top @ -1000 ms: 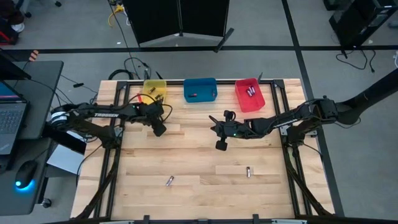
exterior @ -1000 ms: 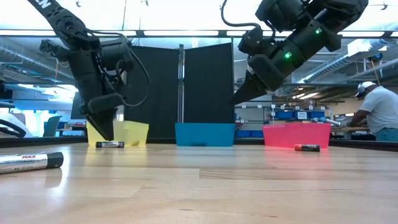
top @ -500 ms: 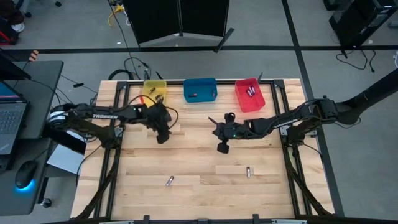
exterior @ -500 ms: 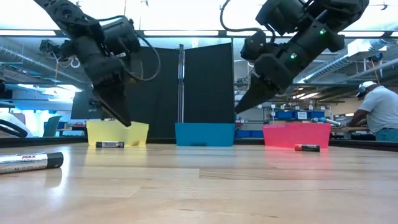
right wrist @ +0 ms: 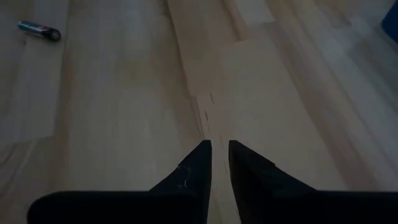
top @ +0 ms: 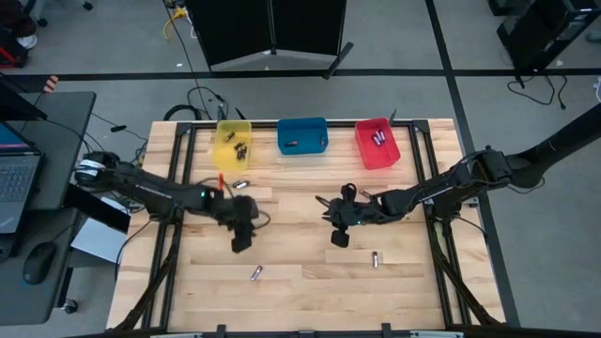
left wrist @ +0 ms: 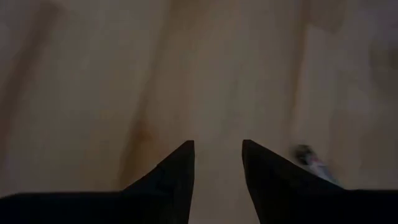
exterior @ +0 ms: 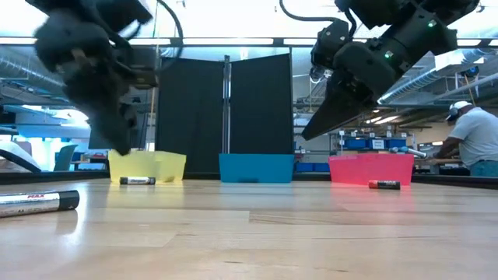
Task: Sort batteries
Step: Put the silver battery into the pink bin
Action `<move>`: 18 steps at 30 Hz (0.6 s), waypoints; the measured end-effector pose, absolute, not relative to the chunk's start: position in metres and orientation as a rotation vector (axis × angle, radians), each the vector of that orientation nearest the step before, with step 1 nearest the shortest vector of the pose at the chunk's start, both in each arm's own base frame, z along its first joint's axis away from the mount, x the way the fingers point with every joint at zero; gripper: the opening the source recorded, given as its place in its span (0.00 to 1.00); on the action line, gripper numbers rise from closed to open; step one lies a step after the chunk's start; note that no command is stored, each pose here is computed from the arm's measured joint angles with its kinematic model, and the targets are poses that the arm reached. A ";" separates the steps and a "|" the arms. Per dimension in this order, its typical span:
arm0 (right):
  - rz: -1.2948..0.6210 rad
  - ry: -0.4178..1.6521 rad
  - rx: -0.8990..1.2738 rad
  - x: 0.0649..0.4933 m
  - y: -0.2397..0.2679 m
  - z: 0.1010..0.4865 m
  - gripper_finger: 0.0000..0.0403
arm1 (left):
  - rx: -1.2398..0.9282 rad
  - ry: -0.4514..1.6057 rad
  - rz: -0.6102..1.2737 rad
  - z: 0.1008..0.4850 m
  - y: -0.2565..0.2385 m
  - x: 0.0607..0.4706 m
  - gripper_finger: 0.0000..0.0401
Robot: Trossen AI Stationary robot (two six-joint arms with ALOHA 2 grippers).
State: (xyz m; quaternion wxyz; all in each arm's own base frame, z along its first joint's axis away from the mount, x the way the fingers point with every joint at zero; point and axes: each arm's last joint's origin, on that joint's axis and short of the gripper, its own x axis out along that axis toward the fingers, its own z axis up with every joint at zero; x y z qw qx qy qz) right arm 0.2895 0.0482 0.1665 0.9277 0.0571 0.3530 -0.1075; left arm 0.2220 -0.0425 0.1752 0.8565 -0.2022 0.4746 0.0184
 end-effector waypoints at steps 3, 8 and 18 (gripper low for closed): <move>-0.224 0.719 0.102 0.289 0.053 0.167 0.16 | -0.492 0.975 0.065 0.183 -0.065 0.222 0.35; -0.221 0.715 0.087 0.287 0.058 0.167 0.16 | -0.690 0.936 0.123 0.198 -0.095 0.221 0.36; -0.187 0.726 0.048 0.283 0.072 0.166 0.16 | -0.769 0.999 0.210 0.190 -0.144 0.232 0.36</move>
